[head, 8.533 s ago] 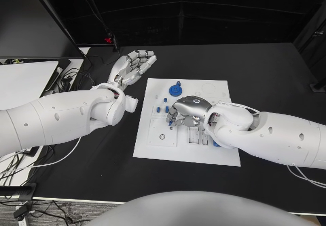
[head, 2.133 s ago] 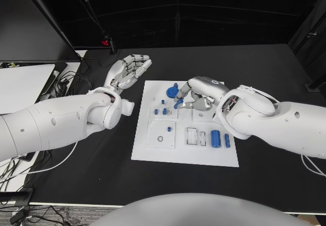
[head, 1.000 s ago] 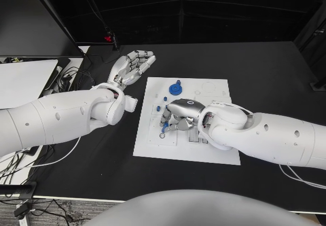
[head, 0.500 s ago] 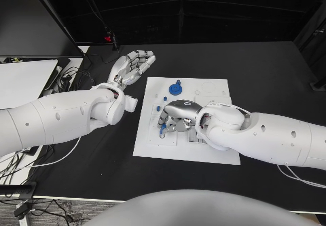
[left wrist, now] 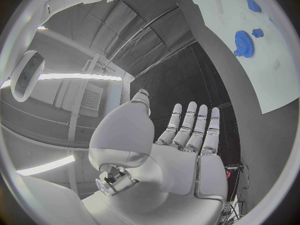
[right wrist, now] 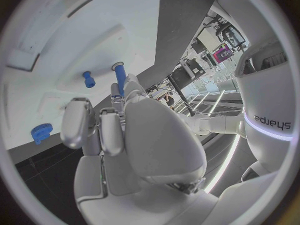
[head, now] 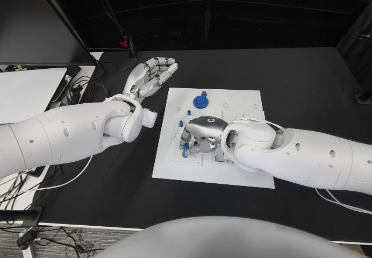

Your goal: Assemble the parts on the task board

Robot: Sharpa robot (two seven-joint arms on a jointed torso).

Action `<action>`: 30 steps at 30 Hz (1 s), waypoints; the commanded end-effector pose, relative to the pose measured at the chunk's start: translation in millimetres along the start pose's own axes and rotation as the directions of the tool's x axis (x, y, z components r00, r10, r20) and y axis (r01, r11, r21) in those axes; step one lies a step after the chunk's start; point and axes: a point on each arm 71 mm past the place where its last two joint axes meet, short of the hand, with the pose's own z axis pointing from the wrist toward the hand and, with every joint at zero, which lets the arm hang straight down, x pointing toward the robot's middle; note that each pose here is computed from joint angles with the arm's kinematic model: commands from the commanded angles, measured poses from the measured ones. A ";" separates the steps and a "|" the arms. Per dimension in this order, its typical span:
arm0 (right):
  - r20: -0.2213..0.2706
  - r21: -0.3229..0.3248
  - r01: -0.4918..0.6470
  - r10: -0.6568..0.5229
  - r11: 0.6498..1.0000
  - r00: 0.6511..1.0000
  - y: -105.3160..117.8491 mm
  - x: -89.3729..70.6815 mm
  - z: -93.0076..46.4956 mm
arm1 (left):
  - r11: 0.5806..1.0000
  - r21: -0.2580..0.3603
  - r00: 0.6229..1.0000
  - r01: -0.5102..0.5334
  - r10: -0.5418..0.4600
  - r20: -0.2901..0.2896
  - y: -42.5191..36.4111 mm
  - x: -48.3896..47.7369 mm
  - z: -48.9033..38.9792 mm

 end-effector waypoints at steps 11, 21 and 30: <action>-0.052 0.045 0.034 -0.031 0.998 0.998 -5.6 4.0 -3.6 | 0.992 0.126 1.000 0.002 -0.002 -0.001 -9.7 -0.7 0.0; -0.049 0.052 0.036 -0.034 0.998 0.998 -7.3 4.1 -6.2 | 0.992 0.125 1.000 0.003 -0.003 -0.002 -9.4 -0.4 0.5; -0.020 0.032 0.031 -0.030 0.999 0.999 -4.2 2.3 -3.8 | 0.992 0.125 1.000 0.002 -0.002 -0.001 -9.2 -0.6 0.7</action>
